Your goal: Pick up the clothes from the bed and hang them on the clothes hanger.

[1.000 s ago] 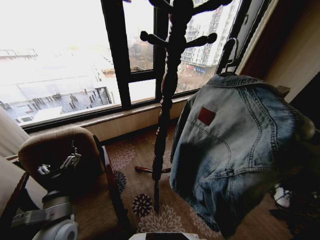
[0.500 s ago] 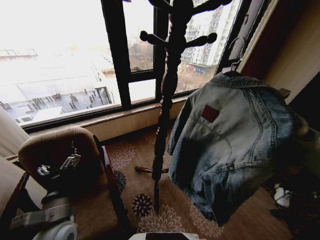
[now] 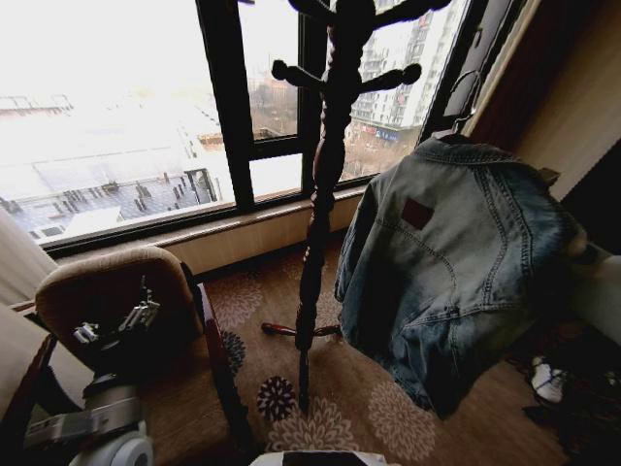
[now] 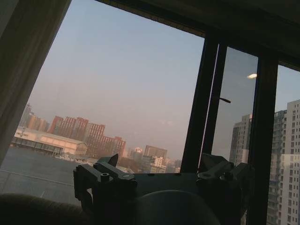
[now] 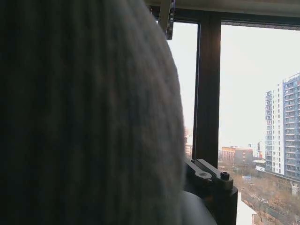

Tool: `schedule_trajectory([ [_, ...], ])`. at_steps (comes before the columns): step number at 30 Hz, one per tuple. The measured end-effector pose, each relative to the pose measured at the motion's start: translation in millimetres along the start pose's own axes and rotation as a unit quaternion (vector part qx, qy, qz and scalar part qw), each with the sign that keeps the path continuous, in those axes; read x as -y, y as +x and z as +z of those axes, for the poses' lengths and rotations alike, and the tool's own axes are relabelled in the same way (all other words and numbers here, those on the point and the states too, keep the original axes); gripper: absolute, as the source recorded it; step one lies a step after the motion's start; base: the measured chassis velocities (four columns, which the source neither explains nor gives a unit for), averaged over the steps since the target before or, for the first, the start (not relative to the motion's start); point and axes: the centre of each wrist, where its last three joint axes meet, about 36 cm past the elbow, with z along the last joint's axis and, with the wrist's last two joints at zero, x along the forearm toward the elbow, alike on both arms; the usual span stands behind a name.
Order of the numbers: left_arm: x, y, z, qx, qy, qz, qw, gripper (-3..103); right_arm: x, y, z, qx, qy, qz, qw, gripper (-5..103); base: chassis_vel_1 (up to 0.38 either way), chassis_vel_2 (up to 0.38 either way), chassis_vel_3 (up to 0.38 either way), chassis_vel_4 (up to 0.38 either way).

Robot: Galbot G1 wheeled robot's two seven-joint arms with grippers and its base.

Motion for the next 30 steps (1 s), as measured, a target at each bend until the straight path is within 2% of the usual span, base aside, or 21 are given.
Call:
schedule_trajectory([
  [6, -2.4, 1, 2, -0.003, -0.003, -0.004, 1.0, 100, -5, -23, 16, 0.021, -0.027, -0.017, 0.999, 21, 0.0, 0.0, 0.0, 0.0],
  [16, -5.2, 2, 9, -0.007, -0.005, -0.015, 0.9998, 100, -25, -64, 23, 0.01, -0.032, -0.044, 0.998, 21, 0.0, 0.0, 0.0, 0.0],
  [23, -6.3, 0, 11, -0.006, -0.005, -0.017, 0.9998, 100, -46, -71, 17, 0.002, -0.028, -0.064, 0.998, 21, 0.0, 0.0, 0.0, 0.0],
  [30, -5.3, -1, 12, -0.003, -0.002, -0.015, 0.9999, 100, -64, -58, -1, -0.021, -0.013, -0.067, 0.997, 21, 0.0, 0.0, 0.0, 0.0],
])
